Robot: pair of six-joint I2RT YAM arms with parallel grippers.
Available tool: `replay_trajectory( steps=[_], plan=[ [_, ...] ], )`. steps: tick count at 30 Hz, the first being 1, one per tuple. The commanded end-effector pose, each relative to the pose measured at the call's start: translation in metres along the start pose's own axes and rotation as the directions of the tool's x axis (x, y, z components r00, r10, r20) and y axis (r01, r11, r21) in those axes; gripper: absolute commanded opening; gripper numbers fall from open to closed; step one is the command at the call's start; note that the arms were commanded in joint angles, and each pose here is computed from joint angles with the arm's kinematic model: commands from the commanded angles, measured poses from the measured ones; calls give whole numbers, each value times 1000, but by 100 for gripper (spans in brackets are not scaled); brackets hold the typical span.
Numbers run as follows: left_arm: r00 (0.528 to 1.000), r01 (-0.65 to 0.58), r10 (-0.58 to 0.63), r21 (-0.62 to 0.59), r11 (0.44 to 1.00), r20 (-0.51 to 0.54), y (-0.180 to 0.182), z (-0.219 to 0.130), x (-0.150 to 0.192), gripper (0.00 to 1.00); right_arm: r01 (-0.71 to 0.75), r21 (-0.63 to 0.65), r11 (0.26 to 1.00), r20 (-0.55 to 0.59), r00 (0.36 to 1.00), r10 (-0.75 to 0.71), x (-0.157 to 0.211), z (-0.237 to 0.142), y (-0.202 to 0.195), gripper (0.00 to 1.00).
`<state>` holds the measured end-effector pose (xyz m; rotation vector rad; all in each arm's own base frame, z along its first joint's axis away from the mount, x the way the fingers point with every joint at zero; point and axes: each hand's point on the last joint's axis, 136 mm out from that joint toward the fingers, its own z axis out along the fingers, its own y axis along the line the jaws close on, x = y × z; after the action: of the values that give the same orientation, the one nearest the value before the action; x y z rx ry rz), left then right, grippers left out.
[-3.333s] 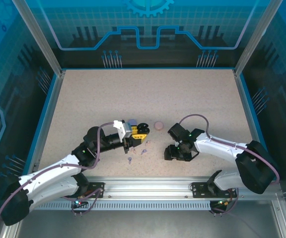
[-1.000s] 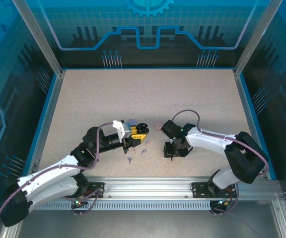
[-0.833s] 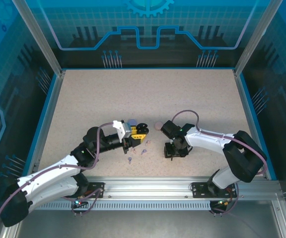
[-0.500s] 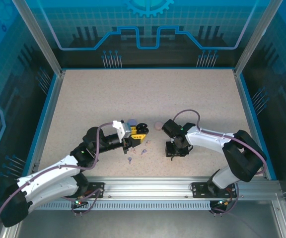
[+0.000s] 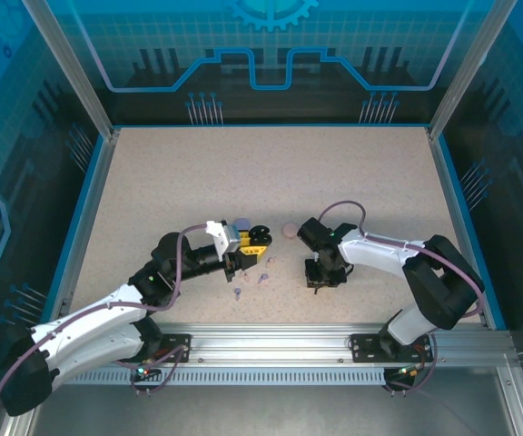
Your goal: Insert wireless bluetooth earbuds into charging case
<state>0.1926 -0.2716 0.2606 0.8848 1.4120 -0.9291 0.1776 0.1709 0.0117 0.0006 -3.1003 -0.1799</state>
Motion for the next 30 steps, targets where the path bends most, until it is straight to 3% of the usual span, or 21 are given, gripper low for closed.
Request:
replay_trajectory(
  steps=[1,9,17,21,25,30],
  plan=[
    [1000,-24,24,-7,1000,8,-1,-2,-1,0,-1,-48,999,-53,999,-2,6,5,9,24],
    [1000,-18,18,-6,1000,2,-1,-1,3,0,15,-74,997,17,1000,-14,-1,-13,12,23],
    [1000,23,-23,-1,1000,-10,2,7,10,0,105,-125,987,245,967,-71,-23,-63,19,23],
    [999,47,-47,-7,999,-15,7,15,13,0,210,-186,960,435,893,-111,-38,-114,32,22],
    [998,64,-64,-16,998,-16,12,23,14,0,329,-236,914,624,773,-117,-47,-178,49,22],
    [996,81,-82,-45,996,-27,20,35,17,0,434,-255,864,751,652,-105,-47,-239,66,22]
  ],
)
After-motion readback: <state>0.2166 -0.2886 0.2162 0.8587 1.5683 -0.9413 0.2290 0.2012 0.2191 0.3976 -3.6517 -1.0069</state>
